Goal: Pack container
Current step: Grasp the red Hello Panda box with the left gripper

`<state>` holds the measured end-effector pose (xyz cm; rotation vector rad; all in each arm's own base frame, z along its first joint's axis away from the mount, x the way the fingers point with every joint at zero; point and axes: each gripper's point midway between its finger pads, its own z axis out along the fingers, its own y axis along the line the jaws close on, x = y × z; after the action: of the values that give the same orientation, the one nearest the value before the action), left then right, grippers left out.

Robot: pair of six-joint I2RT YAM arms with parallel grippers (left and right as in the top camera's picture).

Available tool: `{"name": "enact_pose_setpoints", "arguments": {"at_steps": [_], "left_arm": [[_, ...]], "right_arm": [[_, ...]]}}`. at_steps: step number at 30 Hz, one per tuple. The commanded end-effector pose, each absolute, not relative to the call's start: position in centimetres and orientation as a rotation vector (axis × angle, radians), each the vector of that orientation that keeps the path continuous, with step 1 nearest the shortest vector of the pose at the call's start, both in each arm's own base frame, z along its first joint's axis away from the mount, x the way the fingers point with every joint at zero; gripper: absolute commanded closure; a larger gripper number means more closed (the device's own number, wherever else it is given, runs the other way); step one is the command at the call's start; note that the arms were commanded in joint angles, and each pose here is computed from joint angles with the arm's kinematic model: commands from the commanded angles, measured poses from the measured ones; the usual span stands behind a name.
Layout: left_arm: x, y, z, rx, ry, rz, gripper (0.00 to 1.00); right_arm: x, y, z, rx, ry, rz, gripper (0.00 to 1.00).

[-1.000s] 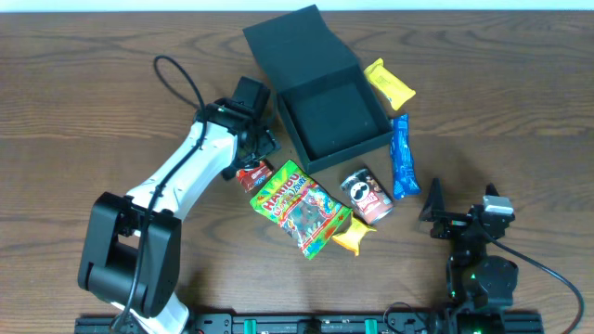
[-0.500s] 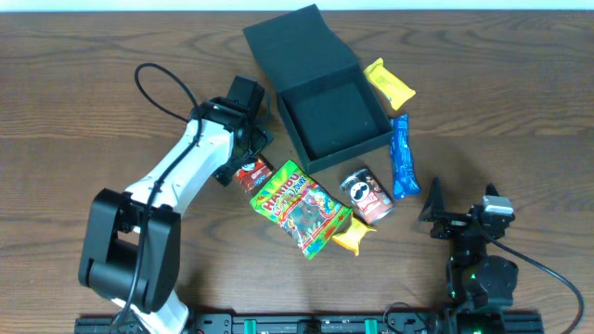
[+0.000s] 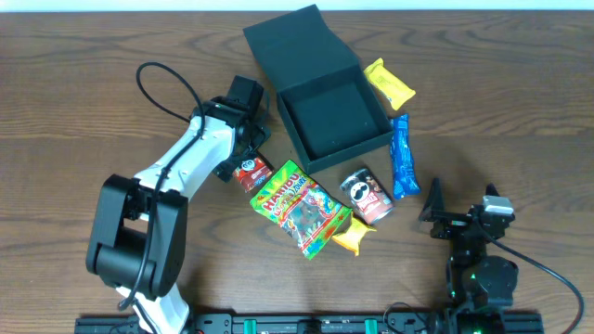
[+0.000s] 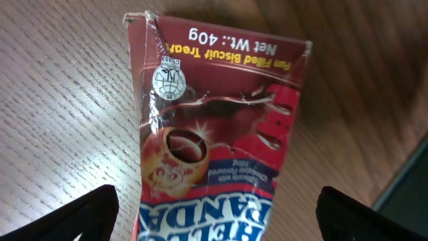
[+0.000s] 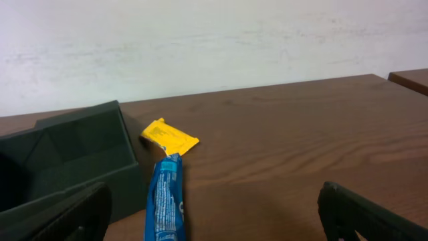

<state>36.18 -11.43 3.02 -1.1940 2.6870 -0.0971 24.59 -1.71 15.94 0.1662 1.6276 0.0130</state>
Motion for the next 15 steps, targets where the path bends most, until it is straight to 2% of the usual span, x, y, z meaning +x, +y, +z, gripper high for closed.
{"name": "enact_pose_setpoints", "arguments": {"at_steps": [1, 15], "left_arm": [[36.6, -10.8, 2.1, -1.226, 2.673, -0.046, 0.05], [36.4, -10.7, -0.1, -1.236, 2.702, 0.002, 0.04]], "right_arm": [[24.6, -1.9, 15.9, 0.181, 1.625, 0.016, 0.01], [24.6, -1.9, 15.9, 0.181, 1.625, 0.016, 0.01]]}}
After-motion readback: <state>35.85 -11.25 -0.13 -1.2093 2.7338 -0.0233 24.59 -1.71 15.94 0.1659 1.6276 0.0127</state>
